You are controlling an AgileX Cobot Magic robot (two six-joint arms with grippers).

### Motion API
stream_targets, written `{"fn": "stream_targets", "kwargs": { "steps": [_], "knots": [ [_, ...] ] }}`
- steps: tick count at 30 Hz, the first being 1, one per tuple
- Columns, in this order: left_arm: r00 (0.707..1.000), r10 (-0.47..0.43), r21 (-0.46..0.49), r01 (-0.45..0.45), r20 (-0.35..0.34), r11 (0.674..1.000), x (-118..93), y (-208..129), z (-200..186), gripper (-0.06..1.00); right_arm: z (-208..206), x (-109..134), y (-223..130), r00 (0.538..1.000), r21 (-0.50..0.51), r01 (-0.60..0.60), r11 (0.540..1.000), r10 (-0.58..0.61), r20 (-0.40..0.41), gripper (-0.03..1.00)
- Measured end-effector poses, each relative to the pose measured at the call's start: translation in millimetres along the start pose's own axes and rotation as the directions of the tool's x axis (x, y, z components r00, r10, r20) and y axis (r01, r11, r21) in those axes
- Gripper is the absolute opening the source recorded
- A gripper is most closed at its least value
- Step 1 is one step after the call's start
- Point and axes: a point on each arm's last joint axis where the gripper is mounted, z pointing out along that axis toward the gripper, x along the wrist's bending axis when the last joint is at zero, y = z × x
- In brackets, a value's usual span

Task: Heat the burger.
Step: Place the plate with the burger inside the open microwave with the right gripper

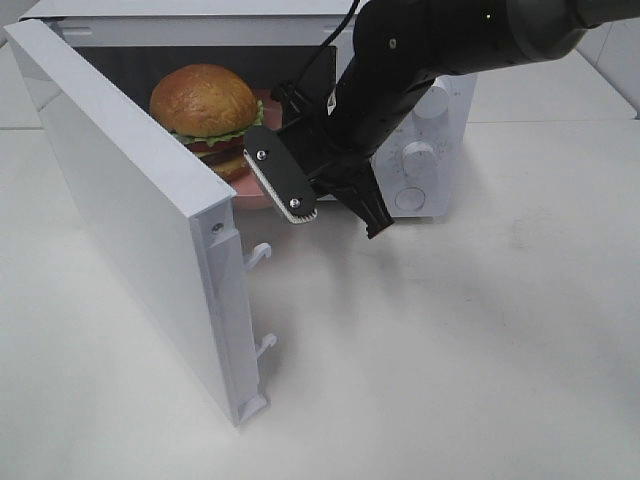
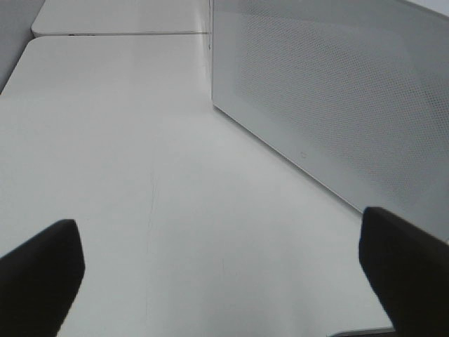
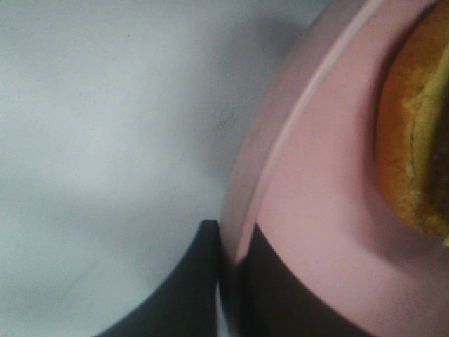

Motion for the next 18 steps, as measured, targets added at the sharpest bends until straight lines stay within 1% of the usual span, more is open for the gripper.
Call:
{"fn": "stream_targets", "kwargs": {
  "steps": [2,5,9,18],
  "knots": [
    [1.000,0.000,0.000,0.000,0.000,1.000,0.0,0.0,0.0,0.99,2.0,-4.9,-0.2,1.000,0.000,-0.013,1.000,0.013,0.012,0.04],
    [1.000,0.000,0.000,0.000,0.000,1.000,0.0,0.0,0.0,0.99,3.3,-6.0,-0.6,1.000,0.005,-0.010,1.000,0.010,0.013,0.04],
    [1.000,0.000,0.000,0.000,0.000,1.000,0.0,0.0,0.0,0.99,12.6,-15.7,-2.2,0.999,0.018,-0.041,0.999,0.040,0.024,0.04],
    [1.000,0.000,0.000,0.000,0.000,1.000,0.0,0.0,0.0,0.99,25.8,-26.3,-6.1,0.998,0.034,-0.061,0.998,0.060,0.009,0.04]
  ]
}}
